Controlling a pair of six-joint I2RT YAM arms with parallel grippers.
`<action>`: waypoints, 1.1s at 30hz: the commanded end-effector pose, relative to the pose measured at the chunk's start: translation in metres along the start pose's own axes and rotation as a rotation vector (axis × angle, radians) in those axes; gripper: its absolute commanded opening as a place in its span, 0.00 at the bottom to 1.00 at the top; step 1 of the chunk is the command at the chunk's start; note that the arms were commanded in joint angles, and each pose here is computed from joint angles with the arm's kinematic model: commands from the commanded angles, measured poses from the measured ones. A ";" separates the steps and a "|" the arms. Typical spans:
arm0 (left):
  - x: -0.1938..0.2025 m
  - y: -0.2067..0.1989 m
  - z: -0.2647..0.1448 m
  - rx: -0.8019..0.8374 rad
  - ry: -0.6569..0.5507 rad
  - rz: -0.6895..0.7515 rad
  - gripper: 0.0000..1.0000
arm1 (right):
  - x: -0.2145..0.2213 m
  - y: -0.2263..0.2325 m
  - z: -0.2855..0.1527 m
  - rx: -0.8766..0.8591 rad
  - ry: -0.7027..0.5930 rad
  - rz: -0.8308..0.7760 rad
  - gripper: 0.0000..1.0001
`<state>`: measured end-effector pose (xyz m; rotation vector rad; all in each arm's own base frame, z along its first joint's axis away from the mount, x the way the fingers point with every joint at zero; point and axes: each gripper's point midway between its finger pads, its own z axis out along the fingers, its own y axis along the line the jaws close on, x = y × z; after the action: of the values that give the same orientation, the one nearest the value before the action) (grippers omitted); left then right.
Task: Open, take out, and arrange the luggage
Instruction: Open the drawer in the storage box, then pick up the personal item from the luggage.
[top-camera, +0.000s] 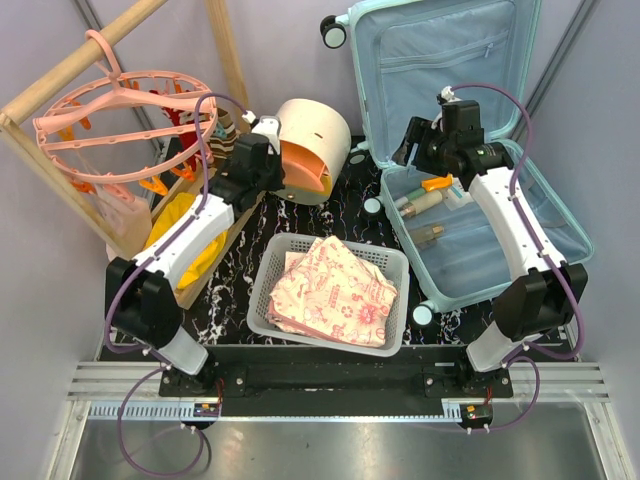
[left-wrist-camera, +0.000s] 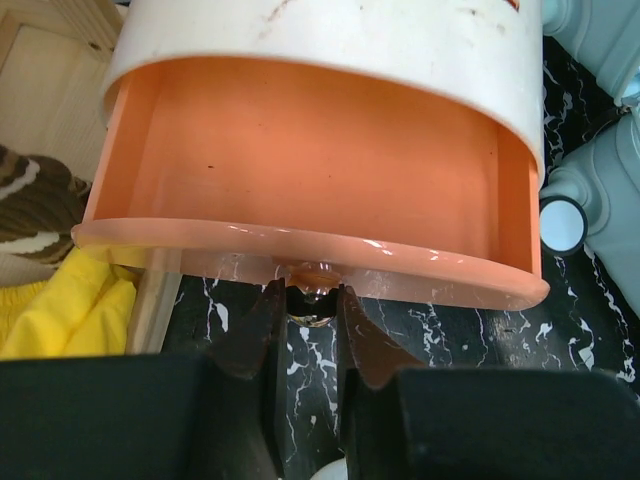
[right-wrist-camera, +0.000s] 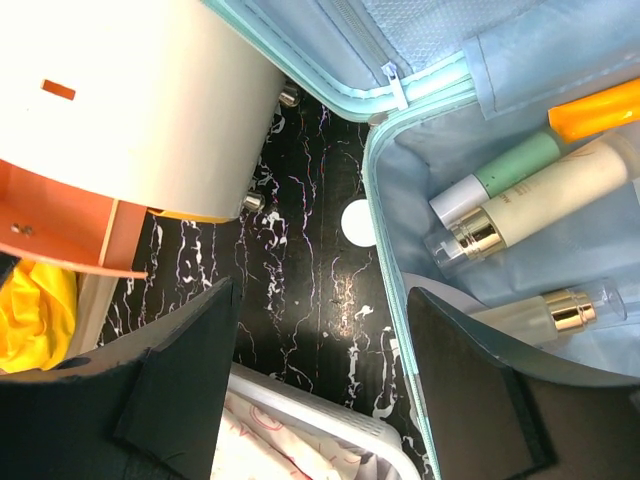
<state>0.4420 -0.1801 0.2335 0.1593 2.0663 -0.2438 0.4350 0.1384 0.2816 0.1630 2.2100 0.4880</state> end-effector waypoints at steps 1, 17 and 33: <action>-0.016 -0.017 -0.024 0.051 -0.080 -0.032 0.00 | -0.016 -0.007 -0.003 0.014 -0.054 0.063 0.77; -0.031 -0.016 -0.046 0.044 -0.129 -0.043 0.59 | 0.002 -0.048 0.012 0.090 0.012 0.297 0.77; -0.012 -0.004 -0.093 0.050 -0.199 0.000 0.90 | 0.079 -0.136 0.101 0.321 0.187 0.796 0.71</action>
<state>0.3693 -0.1662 0.2729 0.1636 1.9354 -0.3148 0.4541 0.0598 0.1279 1.0804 2.3878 0.5052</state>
